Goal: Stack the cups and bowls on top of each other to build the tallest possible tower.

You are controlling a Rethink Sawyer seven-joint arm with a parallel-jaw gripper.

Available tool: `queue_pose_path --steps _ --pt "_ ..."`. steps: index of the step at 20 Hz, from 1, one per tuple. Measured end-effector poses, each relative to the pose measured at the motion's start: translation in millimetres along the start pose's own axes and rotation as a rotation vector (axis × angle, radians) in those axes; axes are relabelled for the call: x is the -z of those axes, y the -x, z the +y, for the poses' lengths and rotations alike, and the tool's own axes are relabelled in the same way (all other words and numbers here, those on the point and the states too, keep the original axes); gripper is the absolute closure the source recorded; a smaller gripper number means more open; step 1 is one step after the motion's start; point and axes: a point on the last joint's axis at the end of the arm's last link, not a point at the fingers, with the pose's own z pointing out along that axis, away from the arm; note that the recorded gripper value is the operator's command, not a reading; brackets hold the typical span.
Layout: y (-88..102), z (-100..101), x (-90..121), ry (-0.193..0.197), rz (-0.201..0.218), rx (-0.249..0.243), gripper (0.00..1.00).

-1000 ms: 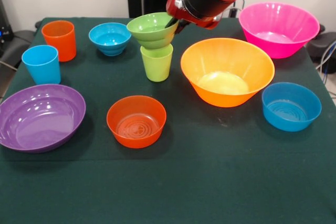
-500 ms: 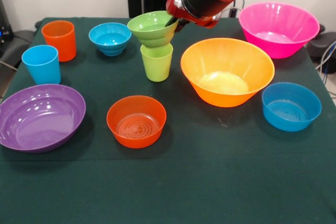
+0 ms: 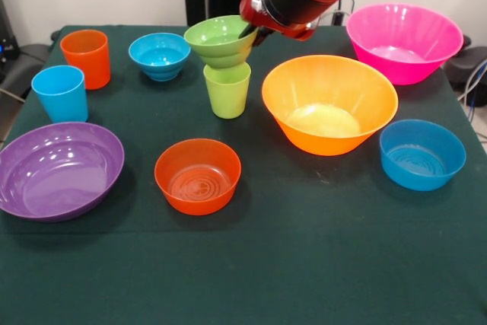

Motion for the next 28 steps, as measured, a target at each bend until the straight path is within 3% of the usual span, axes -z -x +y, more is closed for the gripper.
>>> queue_pose_path --steps 4,13,28 --pt "2.6 0 0 0.0 -0.021 0.0 1.0" --pt "13.5 1 -4 0.004 -0.12 0.002 1.0" --pt "7.1 2 -14 0.013 -0.109 -0.001 1.0"
